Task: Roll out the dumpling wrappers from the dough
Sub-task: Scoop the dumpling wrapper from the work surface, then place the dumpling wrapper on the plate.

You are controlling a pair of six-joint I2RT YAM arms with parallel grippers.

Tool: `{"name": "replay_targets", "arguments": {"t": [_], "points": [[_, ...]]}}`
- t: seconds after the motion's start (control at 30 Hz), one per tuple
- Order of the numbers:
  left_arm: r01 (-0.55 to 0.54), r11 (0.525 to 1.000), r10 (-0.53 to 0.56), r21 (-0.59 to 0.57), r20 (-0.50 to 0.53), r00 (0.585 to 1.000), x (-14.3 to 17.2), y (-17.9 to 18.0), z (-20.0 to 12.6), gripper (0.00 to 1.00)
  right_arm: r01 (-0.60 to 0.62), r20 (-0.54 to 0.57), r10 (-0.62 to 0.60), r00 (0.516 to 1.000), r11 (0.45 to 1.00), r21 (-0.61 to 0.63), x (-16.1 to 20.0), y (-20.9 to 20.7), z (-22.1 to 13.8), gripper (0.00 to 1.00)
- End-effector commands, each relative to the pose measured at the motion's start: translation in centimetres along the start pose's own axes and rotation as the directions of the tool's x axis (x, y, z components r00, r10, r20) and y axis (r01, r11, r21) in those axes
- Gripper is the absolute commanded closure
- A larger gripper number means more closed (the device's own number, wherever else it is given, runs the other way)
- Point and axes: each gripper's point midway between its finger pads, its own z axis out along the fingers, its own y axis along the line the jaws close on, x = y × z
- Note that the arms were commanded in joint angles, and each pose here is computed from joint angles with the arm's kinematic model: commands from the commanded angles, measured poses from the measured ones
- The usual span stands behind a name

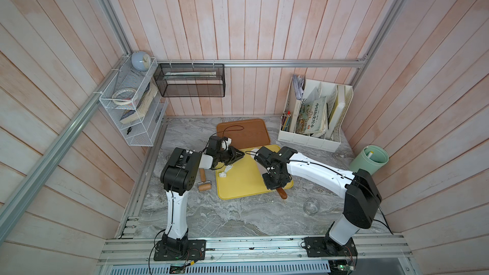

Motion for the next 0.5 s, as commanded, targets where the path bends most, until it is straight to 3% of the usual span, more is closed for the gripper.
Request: {"name": "replay_targets", "arguments": {"t": [0.0, 0.33, 0.47], "points": [[-0.053, 0.992, 0.045, 0.111, 0.08, 0.996, -2.3, -5.0, -2.7, 0.79, -0.008, 0.131, 0.018, 0.991, 0.997, -0.075, -3.5, -0.7, -1.5, 1.0], [-0.142, 0.99, 0.133, 0.025, 0.231, 0.964, -3.6, -5.7, -6.8, 0.71, -0.01, 0.212, 0.041, 0.976, 0.989, -0.148, -11.8, -1.3, -0.2, 1.0], [-0.157, 0.988, 0.147, 0.013, 0.274, 0.95, -4.3, -5.6, -7.3, 0.79, 0.06, 0.201, -0.015, 0.98, 0.973, -0.223, -14.1, 1.1, 1.1, 1.0]]}}
